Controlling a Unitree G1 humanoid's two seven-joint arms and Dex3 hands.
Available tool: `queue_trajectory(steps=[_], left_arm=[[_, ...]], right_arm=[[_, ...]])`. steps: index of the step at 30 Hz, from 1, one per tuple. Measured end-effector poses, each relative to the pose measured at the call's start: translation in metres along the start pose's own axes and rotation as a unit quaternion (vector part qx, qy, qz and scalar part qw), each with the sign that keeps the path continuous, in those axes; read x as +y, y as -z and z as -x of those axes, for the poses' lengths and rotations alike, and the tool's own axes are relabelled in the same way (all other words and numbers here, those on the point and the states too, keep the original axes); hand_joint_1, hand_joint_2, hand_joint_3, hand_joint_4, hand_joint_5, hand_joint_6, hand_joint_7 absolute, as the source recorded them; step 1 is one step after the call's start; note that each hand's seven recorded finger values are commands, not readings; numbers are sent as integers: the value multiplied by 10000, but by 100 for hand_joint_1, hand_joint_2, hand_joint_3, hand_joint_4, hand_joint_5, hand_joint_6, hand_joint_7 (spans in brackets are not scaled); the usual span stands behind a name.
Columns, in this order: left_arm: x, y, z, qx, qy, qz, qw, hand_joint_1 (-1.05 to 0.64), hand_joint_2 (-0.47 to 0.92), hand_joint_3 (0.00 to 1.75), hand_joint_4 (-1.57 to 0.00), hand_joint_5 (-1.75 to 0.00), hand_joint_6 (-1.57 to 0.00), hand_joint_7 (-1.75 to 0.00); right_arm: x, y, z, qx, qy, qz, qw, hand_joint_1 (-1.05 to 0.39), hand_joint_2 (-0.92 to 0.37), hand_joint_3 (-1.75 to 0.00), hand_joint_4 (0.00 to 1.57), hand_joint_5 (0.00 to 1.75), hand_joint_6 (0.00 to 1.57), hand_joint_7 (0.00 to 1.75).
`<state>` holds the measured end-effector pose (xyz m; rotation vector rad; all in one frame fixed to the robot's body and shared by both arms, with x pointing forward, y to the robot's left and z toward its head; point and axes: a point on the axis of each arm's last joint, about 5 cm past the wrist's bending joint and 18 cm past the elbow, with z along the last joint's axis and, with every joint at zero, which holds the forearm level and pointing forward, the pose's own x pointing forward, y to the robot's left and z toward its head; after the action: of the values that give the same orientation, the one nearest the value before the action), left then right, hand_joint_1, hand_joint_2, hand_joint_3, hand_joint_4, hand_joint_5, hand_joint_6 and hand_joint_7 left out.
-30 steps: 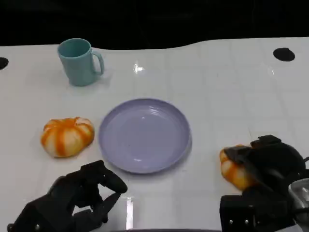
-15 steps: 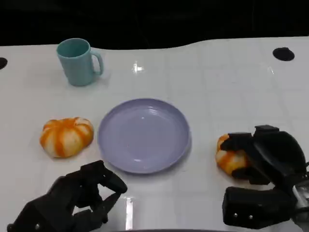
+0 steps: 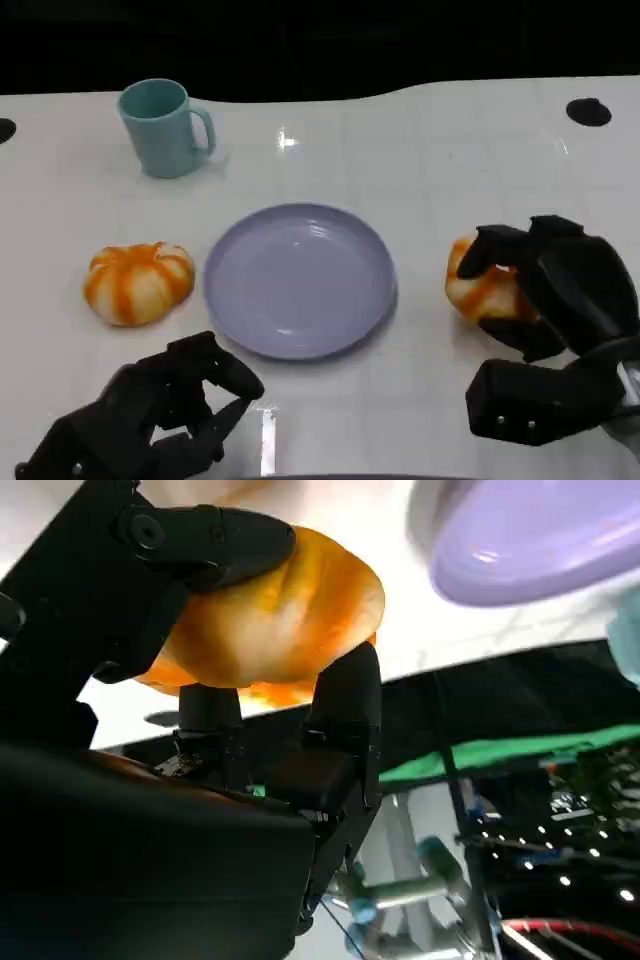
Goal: Grasp the bread from the table and place it into the plate.
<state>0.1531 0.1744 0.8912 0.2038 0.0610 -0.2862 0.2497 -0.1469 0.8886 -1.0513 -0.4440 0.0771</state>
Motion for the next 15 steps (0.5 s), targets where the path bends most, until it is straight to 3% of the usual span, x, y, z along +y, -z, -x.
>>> queue_trajectory(steps=[7,11,15], left_arm=[[-7,0,-2,6,17,-32,10000,-30,87,57,-74,-175,-63,-128],[-14,-1,-3,1,34,-30,10000,-31,86,57,-74,-175,-62,-129],[-16,-3,-3,-4,39,-31,10000,-31,86,57,-74,-175,-62,-129]], right_arm=[[25,-176,-122,-230,23,-733,9970,-4,-28,-131,100,175,78,168],[55,-358,-247,-561,31,-1099,9923,-8,-26,-132,99,175,74,172],[142,-563,-363,-774,-78,-1365,9876,-10,-27,-136,101,175,75,172]])
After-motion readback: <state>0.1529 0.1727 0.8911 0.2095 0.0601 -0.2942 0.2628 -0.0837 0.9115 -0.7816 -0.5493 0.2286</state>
